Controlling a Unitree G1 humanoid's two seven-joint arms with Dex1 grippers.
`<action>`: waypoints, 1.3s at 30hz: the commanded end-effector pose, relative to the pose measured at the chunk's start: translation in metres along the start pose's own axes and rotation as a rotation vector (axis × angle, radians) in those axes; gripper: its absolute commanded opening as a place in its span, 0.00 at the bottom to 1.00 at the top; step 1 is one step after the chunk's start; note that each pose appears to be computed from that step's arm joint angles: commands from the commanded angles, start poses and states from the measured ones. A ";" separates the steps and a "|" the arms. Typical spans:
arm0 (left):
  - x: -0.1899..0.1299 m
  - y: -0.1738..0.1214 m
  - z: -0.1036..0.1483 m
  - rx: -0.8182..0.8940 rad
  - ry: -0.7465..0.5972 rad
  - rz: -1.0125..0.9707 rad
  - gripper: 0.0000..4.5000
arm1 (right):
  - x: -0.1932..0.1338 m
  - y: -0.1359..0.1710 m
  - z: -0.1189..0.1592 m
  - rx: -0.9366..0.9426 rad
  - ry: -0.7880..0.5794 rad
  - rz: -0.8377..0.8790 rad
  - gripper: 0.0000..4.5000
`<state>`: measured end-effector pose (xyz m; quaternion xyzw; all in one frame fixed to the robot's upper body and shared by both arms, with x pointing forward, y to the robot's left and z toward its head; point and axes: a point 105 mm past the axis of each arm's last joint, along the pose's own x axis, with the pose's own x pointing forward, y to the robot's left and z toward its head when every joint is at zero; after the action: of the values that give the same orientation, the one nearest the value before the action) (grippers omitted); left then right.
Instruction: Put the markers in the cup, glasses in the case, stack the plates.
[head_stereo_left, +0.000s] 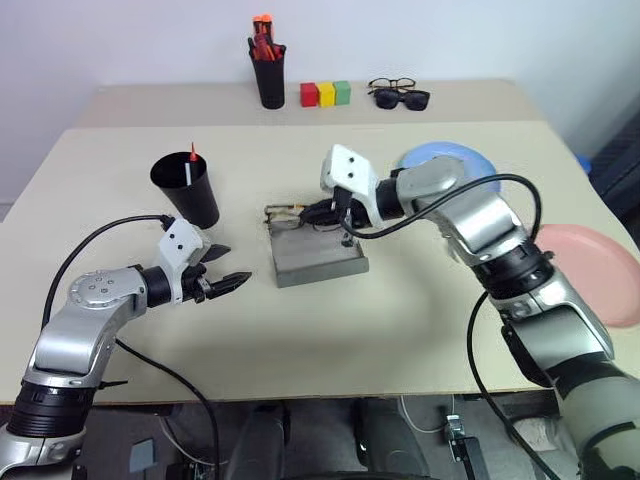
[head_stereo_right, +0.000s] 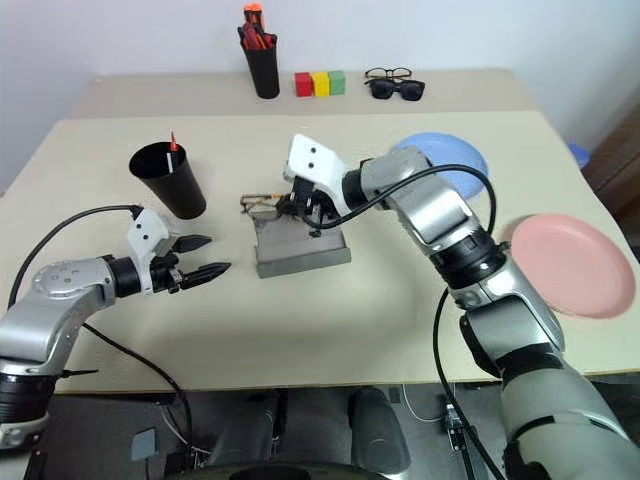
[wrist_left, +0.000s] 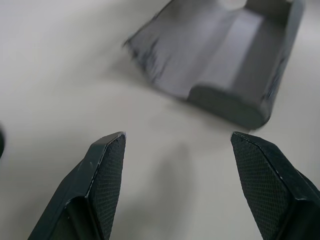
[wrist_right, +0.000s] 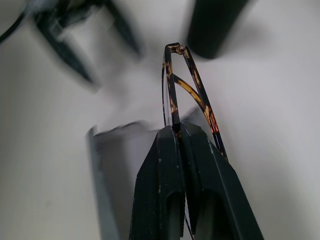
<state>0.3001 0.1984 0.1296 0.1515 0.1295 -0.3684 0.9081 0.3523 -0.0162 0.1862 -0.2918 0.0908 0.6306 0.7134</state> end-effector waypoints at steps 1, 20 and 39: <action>-0.015 0.001 0.011 0.029 -0.037 0.057 0.76 | 0.001 0.003 -0.005 -0.057 0.033 0.125 0.00; 0.023 0.014 0.051 -0.052 -0.173 0.080 0.13 | -0.022 -0.020 -0.003 -0.071 -0.031 -0.087 0.65; 0.149 0.016 0.081 -0.235 0.183 -0.107 0.13 | -0.114 0.069 -0.046 0.184 0.002 -0.515 0.65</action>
<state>0.4250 0.0915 0.1404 0.0540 0.2778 -0.3595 0.8892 0.2790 -0.1336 0.1723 -0.2289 0.0937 0.4274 0.8695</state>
